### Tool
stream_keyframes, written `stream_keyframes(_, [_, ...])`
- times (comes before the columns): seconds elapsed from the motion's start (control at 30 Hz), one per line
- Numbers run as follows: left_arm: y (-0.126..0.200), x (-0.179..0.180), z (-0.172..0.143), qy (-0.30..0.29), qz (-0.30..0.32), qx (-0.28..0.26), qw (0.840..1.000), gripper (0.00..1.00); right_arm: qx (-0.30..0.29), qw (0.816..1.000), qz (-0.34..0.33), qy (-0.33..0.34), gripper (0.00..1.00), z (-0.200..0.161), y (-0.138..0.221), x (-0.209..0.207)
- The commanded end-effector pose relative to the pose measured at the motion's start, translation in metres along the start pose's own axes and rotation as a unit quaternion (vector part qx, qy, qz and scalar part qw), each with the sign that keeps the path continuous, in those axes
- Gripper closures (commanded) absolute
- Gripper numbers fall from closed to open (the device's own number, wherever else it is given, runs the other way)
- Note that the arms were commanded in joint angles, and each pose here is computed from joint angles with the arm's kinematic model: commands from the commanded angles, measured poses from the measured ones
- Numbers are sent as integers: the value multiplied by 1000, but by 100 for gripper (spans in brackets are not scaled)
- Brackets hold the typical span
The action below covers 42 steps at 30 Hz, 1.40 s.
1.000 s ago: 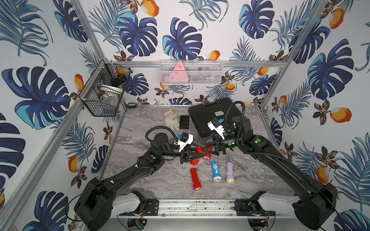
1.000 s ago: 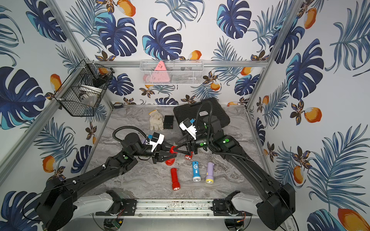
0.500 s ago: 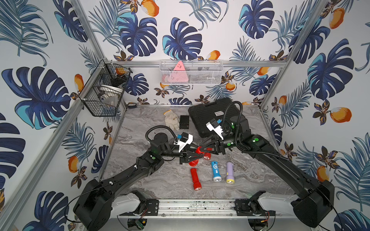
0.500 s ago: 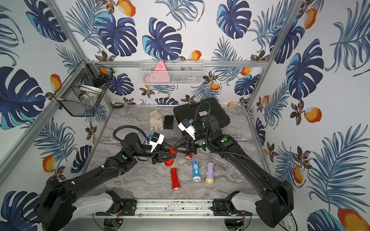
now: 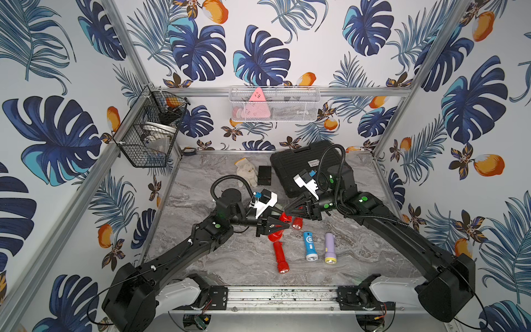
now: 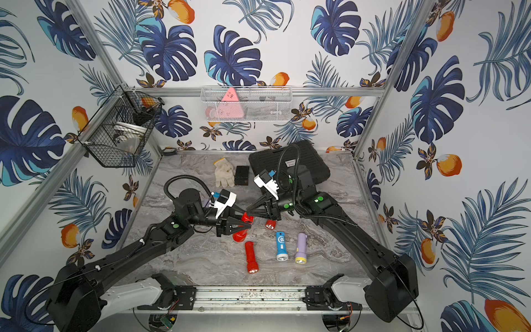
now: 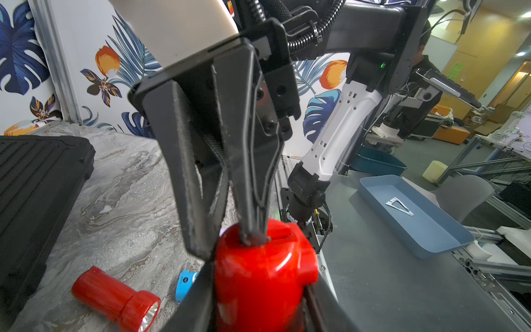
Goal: Close the plug at the bottom of the flashlight
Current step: Close the plug of the flashlight.
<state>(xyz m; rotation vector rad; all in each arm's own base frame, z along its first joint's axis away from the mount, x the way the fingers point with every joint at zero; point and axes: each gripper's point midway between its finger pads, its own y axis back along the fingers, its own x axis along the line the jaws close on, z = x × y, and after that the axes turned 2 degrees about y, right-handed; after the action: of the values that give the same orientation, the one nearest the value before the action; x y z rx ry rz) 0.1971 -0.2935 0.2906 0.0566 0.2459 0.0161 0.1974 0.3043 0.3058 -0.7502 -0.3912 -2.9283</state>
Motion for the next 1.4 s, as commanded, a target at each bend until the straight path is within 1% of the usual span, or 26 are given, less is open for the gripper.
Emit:
stream_keyframes(0.0, [5,-19,51,-120,-19,-66,990,100,25,999,-29,-33,82,-19,-4,-15])
stream_keyframes(0.13, [6,-24,56,-129,-23,-69,989,100,24,999,-26,-33,88,-20,-5,-15])
stream_keyframes(0.3, [8,-29,60,-137,-25,-68,988,100,25,999,-22,-38,94,-22,-7,-17])
stream_keyframes(0.57, [11,-32,54,-136,-23,-58,989,100,22,999,-42,-27,96,-16,-6,-22])
stream_keyframes(0.67, [12,-30,50,-135,-16,-53,989,100,21,997,-66,-27,94,-14,-5,-29])
stream_keyframes(0.83, [13,-17,38,-136,27,-30,990,100,14,984,-175,-34,88,-9,5,-64])
stream_keyframes(0.87, [14,-14,35,-135,38,-26,990,100,12,979,-202,-36,85,-9,9,-73])
stream_keyframes(0.9, [15,-10,31,-134,51,-21,989,100,9,973,-227,-38,84,-7,12,-80])
stream_keyframes(0.97, [17,-4,25,-130,70,-13,989,100,10,965,-258,-42,80,-9,17,-91])
stream_keyframes(1.03, [18,5,19,-117,94,-5,989,100,7,955,-293,-45,78,-9,23,-103])
stream_keyframes(1.07, [19,9,15,-109,106,2,988,100,7,949,-311,-48,75,-9,26,-109])
stream_keyframes(1.1, [20,16,10,-96,121,10,988,100,7,942,-332,-52,75,-11,30,-117])
stream_keyframes(1.13, [22,22,6,-81,140,18,987,100,9,935,-351,-56,72,-13,34,-123])
stream_keyframes(1.17, [25,33,1,-58,170,28,983,100,8,922,-382,-59,64,-14,41,-133])
stream_keyframes(1.23, [33,50,-12,-8,226,53,973,100,5,892,-448,-64,53,-16,58,-152])
stream_keyframes(1.3, [40,55,-27,14,248,84,965,100,6,862,-504,-58,40,-17,77,-165])
stream_keyframes(1.37, [49,59,-40,35,276,99,955,100,-4,841,-539,-50,30,-12,91,-170])
